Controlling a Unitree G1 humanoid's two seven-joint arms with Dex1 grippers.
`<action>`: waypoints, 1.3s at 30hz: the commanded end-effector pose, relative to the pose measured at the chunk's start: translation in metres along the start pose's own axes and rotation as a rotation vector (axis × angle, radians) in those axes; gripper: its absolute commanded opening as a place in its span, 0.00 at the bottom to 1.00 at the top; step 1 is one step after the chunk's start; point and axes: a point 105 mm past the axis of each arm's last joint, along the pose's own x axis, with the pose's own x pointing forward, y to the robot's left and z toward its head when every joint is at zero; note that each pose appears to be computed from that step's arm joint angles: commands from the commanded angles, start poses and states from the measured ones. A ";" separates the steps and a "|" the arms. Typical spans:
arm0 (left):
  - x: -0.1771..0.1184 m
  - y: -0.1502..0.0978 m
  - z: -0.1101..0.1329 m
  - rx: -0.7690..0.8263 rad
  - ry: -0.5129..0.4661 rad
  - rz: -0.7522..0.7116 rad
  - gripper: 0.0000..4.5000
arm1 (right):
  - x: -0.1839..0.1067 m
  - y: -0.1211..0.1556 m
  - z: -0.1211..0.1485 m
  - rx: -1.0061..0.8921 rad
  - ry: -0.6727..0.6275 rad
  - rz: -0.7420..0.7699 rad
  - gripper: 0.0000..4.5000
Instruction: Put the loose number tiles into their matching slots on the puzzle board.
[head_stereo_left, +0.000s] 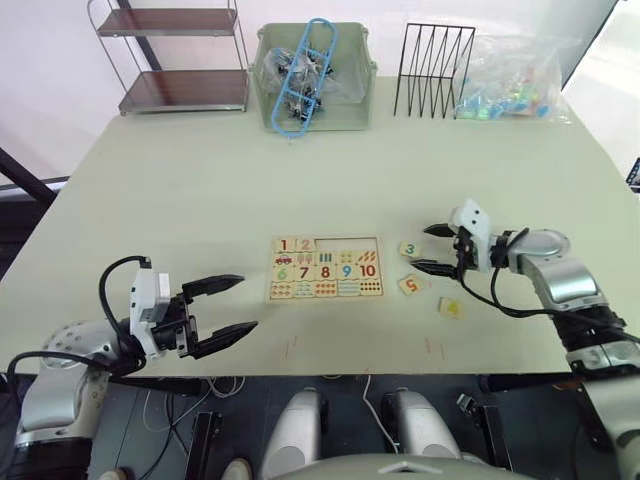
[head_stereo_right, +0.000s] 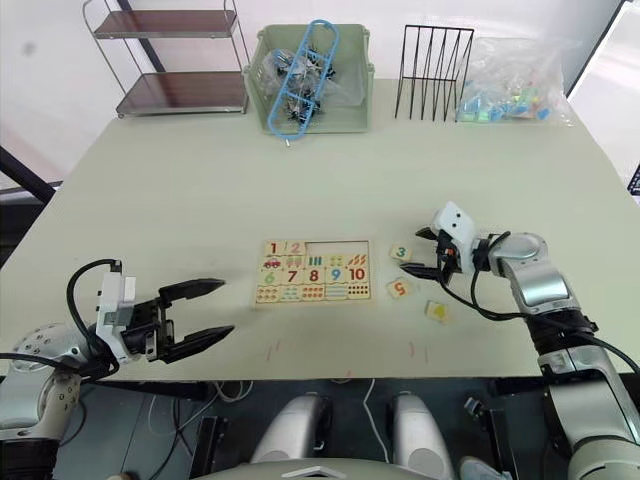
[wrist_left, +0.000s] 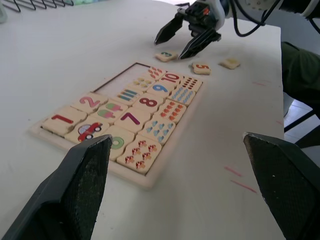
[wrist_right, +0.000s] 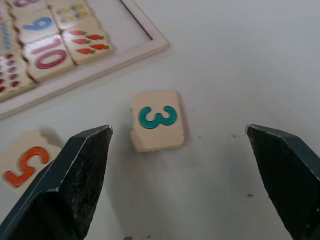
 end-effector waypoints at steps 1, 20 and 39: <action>-0.004 0.004 0.012 0.058 -0.039 0.032 0.98 | -0.002 -0.003 0.008 -0.026 -0.009 -0.003 1.00; -0.003 0.003 0.012 0.056 -0.044 0.033 1.00 | 0.005 0.004 0.014 -0.060 -0.005 0.044 0.40; -0.001 0.005 0.013 0.054 -0.042 0.037 1.00 | 0.008 0.008 0.057 -0.087 -0.027 0.043 0.19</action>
